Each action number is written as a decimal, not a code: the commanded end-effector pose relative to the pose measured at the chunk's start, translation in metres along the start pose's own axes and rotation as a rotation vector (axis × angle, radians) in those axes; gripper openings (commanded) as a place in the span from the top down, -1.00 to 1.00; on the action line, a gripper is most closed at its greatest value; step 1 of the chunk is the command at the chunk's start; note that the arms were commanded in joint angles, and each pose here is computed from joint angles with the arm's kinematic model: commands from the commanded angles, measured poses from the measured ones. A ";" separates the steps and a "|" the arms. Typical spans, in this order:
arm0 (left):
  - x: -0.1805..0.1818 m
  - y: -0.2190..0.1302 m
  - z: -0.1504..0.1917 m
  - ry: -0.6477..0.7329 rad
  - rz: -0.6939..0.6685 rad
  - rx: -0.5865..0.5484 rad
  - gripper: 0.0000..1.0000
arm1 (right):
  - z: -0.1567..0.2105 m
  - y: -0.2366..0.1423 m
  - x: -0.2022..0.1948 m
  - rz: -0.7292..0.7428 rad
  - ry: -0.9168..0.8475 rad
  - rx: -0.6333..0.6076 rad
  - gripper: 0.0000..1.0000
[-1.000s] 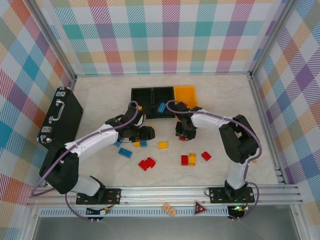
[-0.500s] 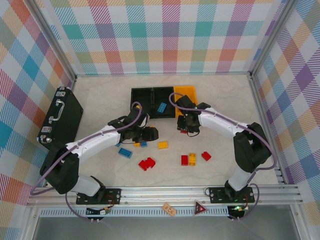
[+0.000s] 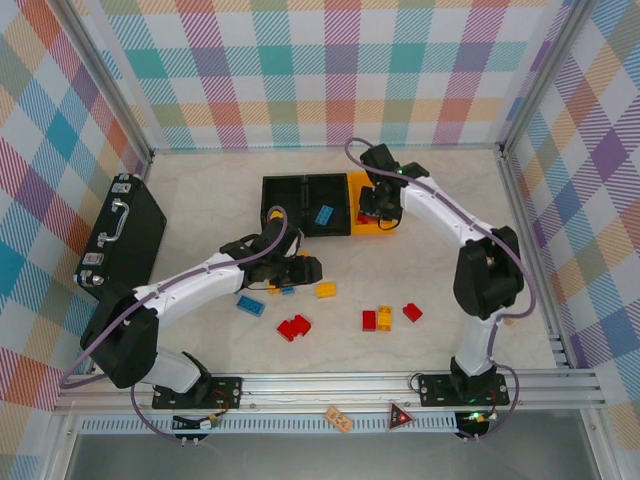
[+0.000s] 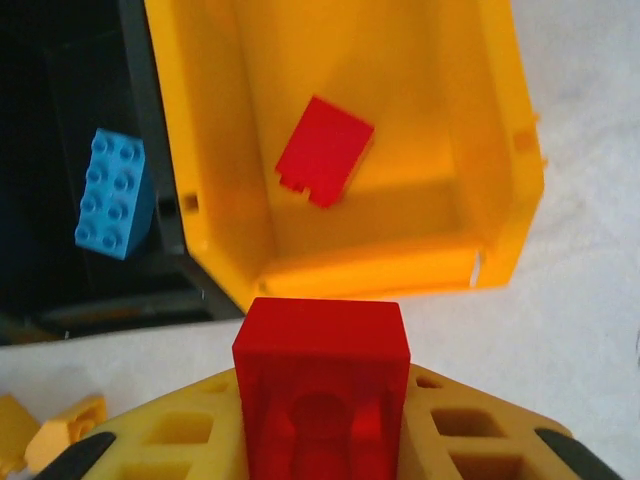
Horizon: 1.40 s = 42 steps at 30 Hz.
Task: Sort the legos into containers by color
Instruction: Place the lego in the container.
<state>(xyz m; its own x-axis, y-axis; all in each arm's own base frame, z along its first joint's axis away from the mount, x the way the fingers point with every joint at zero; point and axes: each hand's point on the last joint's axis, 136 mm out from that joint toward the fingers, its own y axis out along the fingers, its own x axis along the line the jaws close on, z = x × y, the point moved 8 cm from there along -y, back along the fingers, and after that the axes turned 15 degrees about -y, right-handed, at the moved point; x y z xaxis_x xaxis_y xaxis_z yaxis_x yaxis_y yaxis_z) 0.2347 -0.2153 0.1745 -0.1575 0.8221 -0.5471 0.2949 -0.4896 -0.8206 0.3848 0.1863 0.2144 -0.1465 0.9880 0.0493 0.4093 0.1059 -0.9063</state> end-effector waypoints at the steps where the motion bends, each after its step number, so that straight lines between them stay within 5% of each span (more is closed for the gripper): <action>1: -0.003 -0.003 0.003 0.006 0.007 -0.012 -0.19 | -0.007 0.011 -0.008 0.055 -0.037 0.051 0.40; 27: 0.003 0.004 0.006 0.002 -0.011 0.000 -0.19 | -0.029 0.072 -0.013 0.230 -0.077 0.145 0.18; 42: 0.002 -0.013 0.001 -0.024 -0.009 -0.090 -0.20 | -0.024 -0.001 0.001 0.123 -0.096 0.006 0.05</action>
<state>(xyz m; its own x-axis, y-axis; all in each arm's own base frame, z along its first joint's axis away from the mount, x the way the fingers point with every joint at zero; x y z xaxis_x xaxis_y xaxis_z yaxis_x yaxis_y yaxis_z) 0.2358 -0.2092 0.1782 -0.1812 0.8249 -0.5355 0.3475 -0.4557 -0.8195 0.4217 0.1884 0.1934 -0.1538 0.9775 -0.1447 0.3711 -0.0786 -0.9252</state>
